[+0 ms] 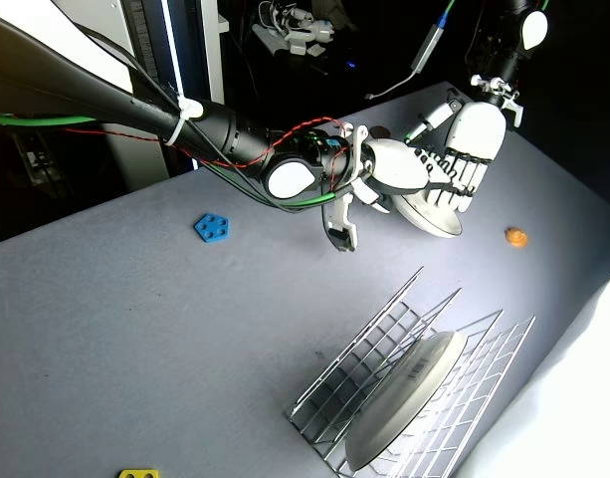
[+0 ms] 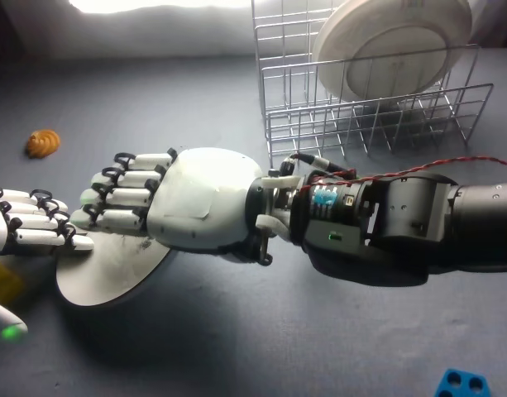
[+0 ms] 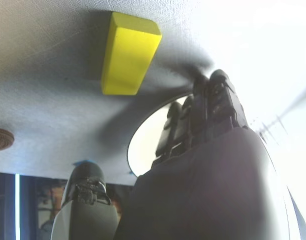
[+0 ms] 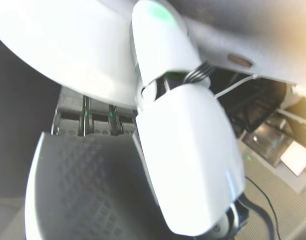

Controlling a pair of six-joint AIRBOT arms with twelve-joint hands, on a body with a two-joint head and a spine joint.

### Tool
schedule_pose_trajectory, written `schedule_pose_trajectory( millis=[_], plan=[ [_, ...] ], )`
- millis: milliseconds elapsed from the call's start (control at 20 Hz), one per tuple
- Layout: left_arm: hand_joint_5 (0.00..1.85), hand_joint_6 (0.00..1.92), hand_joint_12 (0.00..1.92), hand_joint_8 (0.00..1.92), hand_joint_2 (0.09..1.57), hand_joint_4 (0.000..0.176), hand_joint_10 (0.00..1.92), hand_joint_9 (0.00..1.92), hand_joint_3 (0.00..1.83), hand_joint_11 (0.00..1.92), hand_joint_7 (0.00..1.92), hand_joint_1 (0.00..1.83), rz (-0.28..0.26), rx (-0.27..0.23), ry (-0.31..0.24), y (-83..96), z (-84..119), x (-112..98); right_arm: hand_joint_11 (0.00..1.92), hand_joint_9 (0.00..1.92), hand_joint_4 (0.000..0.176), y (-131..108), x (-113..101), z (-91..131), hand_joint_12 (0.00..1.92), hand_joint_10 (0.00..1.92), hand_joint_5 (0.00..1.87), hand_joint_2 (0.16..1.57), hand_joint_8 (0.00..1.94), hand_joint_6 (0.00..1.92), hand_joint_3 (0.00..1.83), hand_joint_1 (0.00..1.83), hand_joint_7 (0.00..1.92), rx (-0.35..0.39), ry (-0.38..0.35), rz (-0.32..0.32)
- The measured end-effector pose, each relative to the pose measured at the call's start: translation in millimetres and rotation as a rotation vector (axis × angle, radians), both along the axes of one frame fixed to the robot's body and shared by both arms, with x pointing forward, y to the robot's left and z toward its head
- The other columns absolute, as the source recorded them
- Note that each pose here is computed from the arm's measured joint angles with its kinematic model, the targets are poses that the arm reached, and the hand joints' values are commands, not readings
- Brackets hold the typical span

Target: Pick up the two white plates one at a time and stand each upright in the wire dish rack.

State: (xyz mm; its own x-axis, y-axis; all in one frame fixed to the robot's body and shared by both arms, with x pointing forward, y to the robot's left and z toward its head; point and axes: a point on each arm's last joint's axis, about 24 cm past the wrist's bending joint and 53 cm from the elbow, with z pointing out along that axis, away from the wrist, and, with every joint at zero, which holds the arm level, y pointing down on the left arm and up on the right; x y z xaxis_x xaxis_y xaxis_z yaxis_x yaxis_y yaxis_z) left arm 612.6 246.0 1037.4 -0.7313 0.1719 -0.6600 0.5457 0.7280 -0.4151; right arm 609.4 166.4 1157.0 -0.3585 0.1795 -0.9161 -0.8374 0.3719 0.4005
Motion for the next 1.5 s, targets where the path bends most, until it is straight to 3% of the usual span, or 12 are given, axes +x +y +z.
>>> schedule_pose_trajectory(
  millis=[100,250,500,550,600,800,950,1200,1250,1300,1350,1500],
  plan=[
    [0.00,0.00,0.00,0.00,1.08,0.000,0.00,0.00,0.00,0.00,0.00,0.00,0.000,0.000,0.000,-0.1,-0.1,0.1,0.00,0.18,0.000,0.2,5.2,-1.5,0.82,0.02,0.19,1.16,0.01,0.01,0.00,1.55,0.17,0.007,0.016,-0.014],
    [0.00,0.00,0.00,0.00,1.08,0.000,0.00,0.00,0.00,0.00,0.00,0.00,-0.001,-0.004,0.001,-0.9,-0.3,0.4,0.00,0.40,0.000,3.5,3.6,-8.6,1.15,0.04,0.40,1.10,0.02,0.03,0.00,1.43,0.42,0.003,0.031,-0.012],
    [0.00,0.00,0.00,0.00,1.09,0.000,0.00,0.00,0.00,0.00,0.00,0.00,0.001,-0.006,0.001,-1.3,-0.2,0.9,0.43,0.84,0.000,5.0,1.8,-5.6,1.17,0.07,0.87,1.04,0.02,0.05,0.00,1.39,0.90,0.025,0.033,-0.009],
    [0.00,0.00,0.00,0.00,1.09,0.000,0.00,0.00,0.00,0.00,0.00,0.00,0.001,-0.006,0.001,-1.3,-0.2,0.9,0.62,0.95,0.000,5.6,1.3,-2.2,1.06,0.07,0.92,1.11,0.73,0.90,0.01,1.26,0.97,0.037,0.027,-0.007],
    [0.00,0.00,0.00,0.00,1.09,0.000,0.00,0.00,0.01,0.00,0.00,0.00,0.003,-0.009,0.003,-1.9,-0.2,1.0,0.74,0.81,0.000,6.1,0.4,1.3,1.47,0.91,0.86,1.14,0.95,1.13,0.00,1.44,0.93,0.050,0.019,-0.004],
    [0.00,0.00,0.00,0.00,1.10,0.000,0.00,0.00,0.01,0.00,0.00,0.00,0.006,-0.008,0.004,-1.8,-1.0,1.7,0.81,1.09,0.000,5.7,0.0,3.6,1.49,0.84,0.97,1.07,0.57,0.95,0.00,1.50,1.12,0.056,0.010,-0.002],
    [0.00,0.00,0.00,0.00,1.10,0.000,0.00,0.00,0.01,0.00,0.00,0.00,0.002,-0.011,-0.002,-3.6,0.8,2.9,0.83,1.09,0.000,2.2,3.1,5.8,1.48,0.78,0.91,1.07,0.87,0.91,0.00,1.50,1.08,0.056,0.005,-0.009],
    [0.00,0.00,0.00,0.00,1.10,0.000,0.00,0.00,0.00,0.00,0.00,0.00,-0.044,-0.044,-0.090,-24.9,30.4,17.0,0.83,1.01,0.000,-9.2,8.5,9.5,1.54,0.98,0.96,1.09,0.88,0.88,0.00,1.49,0.99,0.053,-0.001,-0.024],
    [0.00,0.00,0.00,0.00,1.10,0.000,0.00,0.00,0.01,0.00,0.00,0.00,-0.050,-0.073,-0.116,-30.6,45.0,20.6,0.86,1.02,0.000,-12.0,8.3,10.7,1.52,0.97,0.96,1.08,0.87,0.88,0.00,1.49,0.98,0.053,0.000,-0.025],
    [0.00,0.00,0.00,0.00,1.10,0.000,0.00,0.00,0.01,0.00,0.00,0.00,-0.048,-0.101,-0.136,-33.7,57.4,24.3,0.89,1.02,0.000,-14.6,7.6,11.1,1.32,1.08,0.95,1.09,0.91,0.94,0.00,1.40,0.98,0.052,0.003,-0.026],
    [0.00,0.00,0.00,0.00,1.10,0.000,0.00,0.00,0.00,0.00,0.00,0.00,-0.040,-0.125,-0.161,-34.8,70.9,29.2,0.89,0.98,0.000,-15.4,5.0,12.0,1.29,1.16,0.93,1.11,0.99,0.98,0.00,1.38,0.95,0.052,0.004,-0.022],
    [0.00,0.00,0.00,0.00,1.10,0.000,0.00,0.00,0.01,0.00,0.00,0.00,-0.036,-0.144,-0.201,-35.8,87.4,35.7,0.92,1.01,0.000,-18.7,0.1,14.2,1.26,1.12,0.97,1.09,0.90,0.93,0.00,1.38,0.99,0.049,0.006,-0.016]
  ],
)
